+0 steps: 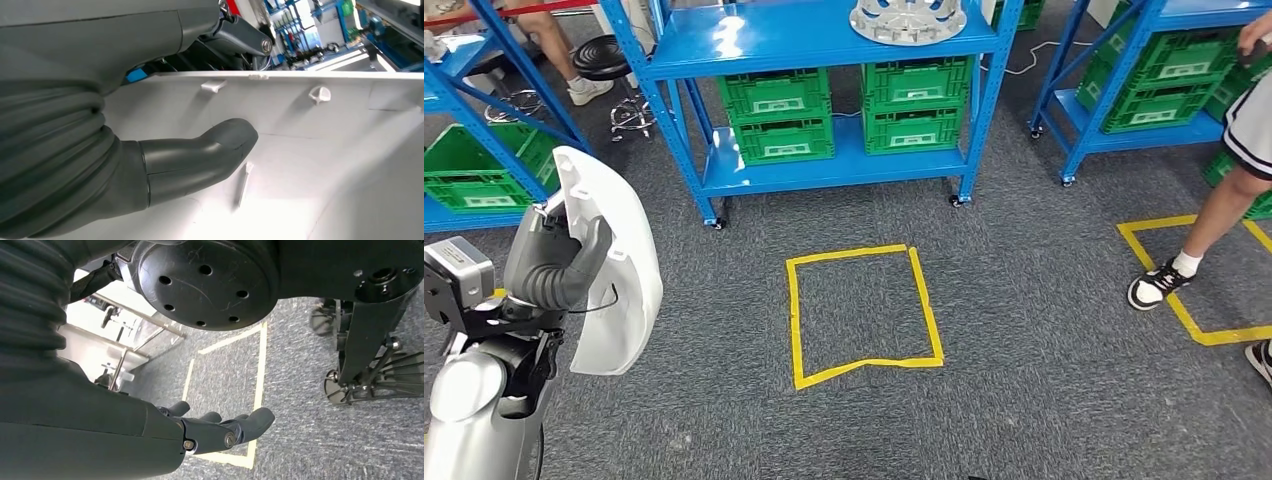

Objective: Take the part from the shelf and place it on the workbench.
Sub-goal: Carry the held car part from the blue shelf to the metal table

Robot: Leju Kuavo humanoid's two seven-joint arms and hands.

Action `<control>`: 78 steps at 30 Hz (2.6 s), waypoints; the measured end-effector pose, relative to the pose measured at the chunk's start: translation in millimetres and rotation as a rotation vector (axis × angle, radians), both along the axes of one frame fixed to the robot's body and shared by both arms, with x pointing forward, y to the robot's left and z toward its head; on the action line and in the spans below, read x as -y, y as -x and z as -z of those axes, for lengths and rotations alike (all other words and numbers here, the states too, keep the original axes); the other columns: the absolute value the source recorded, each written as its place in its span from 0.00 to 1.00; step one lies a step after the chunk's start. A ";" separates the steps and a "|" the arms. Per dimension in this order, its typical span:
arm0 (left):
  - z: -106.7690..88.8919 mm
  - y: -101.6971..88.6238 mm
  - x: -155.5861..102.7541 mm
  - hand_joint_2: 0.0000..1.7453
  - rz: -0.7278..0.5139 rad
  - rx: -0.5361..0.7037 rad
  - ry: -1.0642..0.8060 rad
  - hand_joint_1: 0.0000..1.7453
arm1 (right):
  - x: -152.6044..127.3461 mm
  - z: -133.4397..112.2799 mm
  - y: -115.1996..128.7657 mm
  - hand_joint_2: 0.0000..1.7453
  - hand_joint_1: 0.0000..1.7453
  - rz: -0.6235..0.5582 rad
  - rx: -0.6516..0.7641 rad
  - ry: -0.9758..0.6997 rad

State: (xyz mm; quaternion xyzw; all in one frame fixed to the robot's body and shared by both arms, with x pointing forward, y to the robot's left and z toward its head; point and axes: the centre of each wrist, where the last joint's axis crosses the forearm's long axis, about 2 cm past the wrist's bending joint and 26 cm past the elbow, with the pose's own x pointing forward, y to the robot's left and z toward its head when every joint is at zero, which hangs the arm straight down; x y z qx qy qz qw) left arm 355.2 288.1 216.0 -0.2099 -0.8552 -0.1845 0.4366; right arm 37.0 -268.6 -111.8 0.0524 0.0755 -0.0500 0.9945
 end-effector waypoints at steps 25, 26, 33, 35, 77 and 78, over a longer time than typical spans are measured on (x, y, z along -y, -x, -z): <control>-5.4 -3.8 -4.6 1.00 -0.001 0.016 -0.016 1.00 | 1.1 -0.2 -2.0 1.00 0.00 -0.047 0.037 -0.040; -5.4 -3.8 -6.3 1.00 -0.003 0.017 -0.017 1.00 | 1.1 -0.2 -1.9 1.00 0.00 -0.051 0.036 -0.042; 7.5 5.2 -16.2 1.00 -0.026 -0.002 -0.015 1.00 | 1.1 -0.1 -0.2 1.00 0.00 -0.074 0.031 -0.052; 7.1 7.1 -19.0 1.00 -0.035 0.006 -0.011 1.00 | 1.4 -0.1 -1.1 1.00 0.00 -0.080 0.032 -0.053; -3.3 -11.4 -6.2 1.00 -0.015 0.013 -0.031 1.00 | -5.6 -0.6 -1.5 1.00 0.00 -0.080 0.049 -0.071; -2.8 -11.5 -5.4 1.00 -0.013 0.011 -0.030 1.00 | -5.6 -0.6 -1.9 1.00 0.00 -0.079 0.050 -0.071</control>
